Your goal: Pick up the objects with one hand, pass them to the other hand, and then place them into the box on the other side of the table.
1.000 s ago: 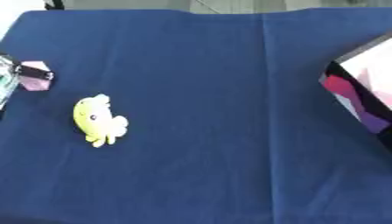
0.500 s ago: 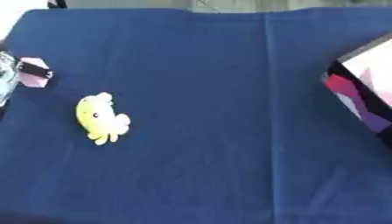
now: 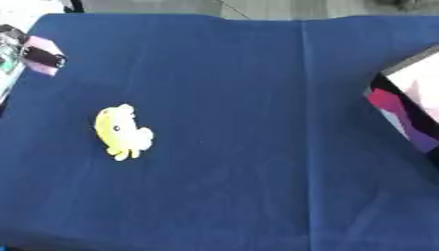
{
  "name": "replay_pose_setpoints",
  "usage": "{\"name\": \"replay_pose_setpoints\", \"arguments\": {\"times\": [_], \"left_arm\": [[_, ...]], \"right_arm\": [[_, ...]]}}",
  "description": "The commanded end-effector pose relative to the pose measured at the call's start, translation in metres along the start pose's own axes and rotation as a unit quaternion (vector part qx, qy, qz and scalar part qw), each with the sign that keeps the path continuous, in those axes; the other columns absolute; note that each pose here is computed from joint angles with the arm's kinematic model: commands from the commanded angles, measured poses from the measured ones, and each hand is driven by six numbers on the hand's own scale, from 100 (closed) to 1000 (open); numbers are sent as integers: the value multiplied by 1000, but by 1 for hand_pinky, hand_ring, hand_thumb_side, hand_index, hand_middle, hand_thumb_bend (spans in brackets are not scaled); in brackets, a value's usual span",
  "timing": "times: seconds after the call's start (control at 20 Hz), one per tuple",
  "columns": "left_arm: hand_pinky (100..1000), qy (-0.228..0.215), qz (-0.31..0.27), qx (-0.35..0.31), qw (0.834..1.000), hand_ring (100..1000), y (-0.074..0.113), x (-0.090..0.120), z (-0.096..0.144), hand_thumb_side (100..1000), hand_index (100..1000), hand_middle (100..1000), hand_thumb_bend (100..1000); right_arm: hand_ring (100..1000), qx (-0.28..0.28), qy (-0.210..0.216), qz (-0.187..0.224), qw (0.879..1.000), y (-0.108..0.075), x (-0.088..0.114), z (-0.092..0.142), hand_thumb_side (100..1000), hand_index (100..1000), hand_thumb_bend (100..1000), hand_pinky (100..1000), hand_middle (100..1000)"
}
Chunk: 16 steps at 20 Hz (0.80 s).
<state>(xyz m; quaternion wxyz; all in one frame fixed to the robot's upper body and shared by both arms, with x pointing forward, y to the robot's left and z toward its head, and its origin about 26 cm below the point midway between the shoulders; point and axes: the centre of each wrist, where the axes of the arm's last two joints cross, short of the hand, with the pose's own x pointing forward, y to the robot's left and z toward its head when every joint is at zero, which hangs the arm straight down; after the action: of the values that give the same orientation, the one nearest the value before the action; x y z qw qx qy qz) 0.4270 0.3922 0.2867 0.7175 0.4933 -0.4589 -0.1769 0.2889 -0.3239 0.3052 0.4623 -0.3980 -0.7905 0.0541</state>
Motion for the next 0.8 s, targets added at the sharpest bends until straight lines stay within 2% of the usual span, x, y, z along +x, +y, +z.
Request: {"name": "replay_pose_setpoints", "arguments": {"times": [0.05, 0.3, 0.35, 0.4, 0.45, 0.65, 0.8], "left_arm": [[841, -84, -4, 28, 996, 800, 31, 14, 33, 241, 628, 722, 100], [841, -105, 7, 26, 994, 800, 31, 17, 48, 241, 628, 722, 100], [813, -114, 8, 21, 993, 737, 29, 21, 51, 386, 636, 670, 100], [813, -138, 11, 8, 990, 730, 25, 31, 57, 351, 636, 660, 100], [812, -166, 13, -7, 986, 726, 20, 43, 64, 412, 636, 661, 100], [807, -286, 24, -66, 956, 716, 4, 87, 101, 418, 640, 658, 100], [801, -344, 26, -73, 936, 707, -2, 95, 120, 394, 637, 648, 100]], "right_arm": [[809, -101, 46, 76, 991, -10, 11, -4, 240, 820, 185, 700, 780], [809, -96, 42, 79, 991, -10, 12, -4, 240, 820, 185, 700, 780], [817, -94, 36, 81, 992, -10, 13, -5, 225, 826, 241, 714, 789], [819, -86, 25, 80, 993, -8, 17, -5, 206, 827, 357, 719, 788], [819, -77, 12, 78, 994, -5, 20, -5, 204, 828, 264, 720, 792], [820, -24, -27, 75, 997, 16, 21, 3, 212, 831, 284, 725, 795], [816, 30, -42, 50, 997, 34, 20, 12, 252, 830, 265, 714, 792]]}}
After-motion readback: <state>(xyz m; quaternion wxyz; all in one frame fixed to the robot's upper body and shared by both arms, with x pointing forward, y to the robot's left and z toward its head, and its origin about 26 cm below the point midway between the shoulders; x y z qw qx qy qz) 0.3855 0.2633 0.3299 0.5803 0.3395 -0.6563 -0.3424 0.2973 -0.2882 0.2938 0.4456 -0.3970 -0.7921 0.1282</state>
